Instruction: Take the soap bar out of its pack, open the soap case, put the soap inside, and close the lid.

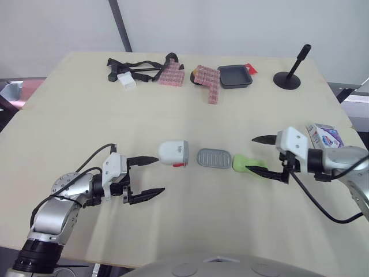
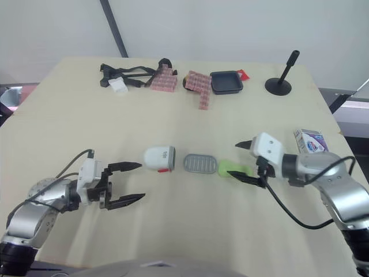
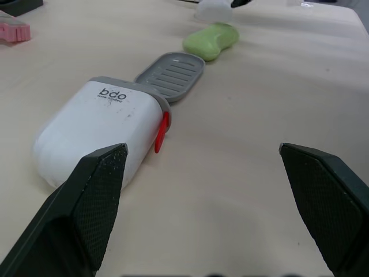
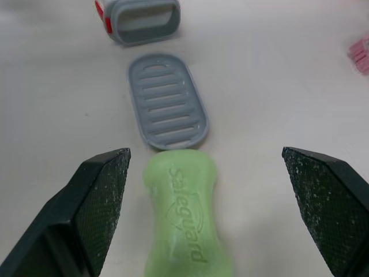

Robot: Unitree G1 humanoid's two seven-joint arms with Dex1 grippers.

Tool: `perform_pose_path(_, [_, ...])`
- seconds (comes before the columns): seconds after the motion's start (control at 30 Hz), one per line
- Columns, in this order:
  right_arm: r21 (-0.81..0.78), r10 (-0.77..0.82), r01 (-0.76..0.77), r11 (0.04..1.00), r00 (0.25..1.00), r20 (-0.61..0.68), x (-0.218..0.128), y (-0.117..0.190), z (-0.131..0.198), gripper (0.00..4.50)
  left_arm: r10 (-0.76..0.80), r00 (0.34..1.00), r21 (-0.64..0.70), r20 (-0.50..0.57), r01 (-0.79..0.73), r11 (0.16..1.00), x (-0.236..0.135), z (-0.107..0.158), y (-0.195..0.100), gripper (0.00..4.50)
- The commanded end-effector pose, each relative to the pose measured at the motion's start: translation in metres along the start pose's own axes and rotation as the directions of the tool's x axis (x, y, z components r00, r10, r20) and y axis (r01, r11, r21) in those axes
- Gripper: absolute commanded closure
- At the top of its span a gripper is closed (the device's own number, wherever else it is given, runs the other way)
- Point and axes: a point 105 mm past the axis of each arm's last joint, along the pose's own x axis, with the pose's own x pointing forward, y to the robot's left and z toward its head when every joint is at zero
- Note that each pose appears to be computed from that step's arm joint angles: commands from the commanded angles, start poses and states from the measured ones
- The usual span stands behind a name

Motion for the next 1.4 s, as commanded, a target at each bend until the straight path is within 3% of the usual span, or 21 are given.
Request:
perform_pose_path(0.03, [-0.005,0.012,-0.012,1.0,0.997,-0.076,0.003,-0.006,0.001,0.0,-0.029,0.999,0.019,0.047,0.028,0.999,0.004,0.005,-0.016,0.01])
perform_pose_path(0.2, [0.024,0.081,-0.078,0.997,0.983,-0.166,0.007,0.001,0.0,0.0,-0.113,0.993,0.075,0.035,0.11,0.991,0.008,-0.002,-0.034,0.01])
perform_pose_path(0.53, [0.047,0.077,-0.068,0.997,0.969,-0.234,0.019,0.005,-0.003,0.0,-0.187,0.982,0.164,0.021,0.181,0.97,0.012,-0.007,-0.04,0.01])
perform_pose_path(1.33, [0.067,0.014,0.006,0.998,0.957,-0.291,0.027,0.006,-0.012,0.0,-0.151,0.986,0.178,0.067,0.137,0.974,0.02,0.0,-0.032,0.01])
perform_pose_path(1.4, [0.065,0.018,0.001,0.998,0.954,-0.299,0.026,0.007,-0.014,0.52,-0.147,0.987,0.182,0.069,0.133,0.974,0.021,0.0,-0.031,0.0])
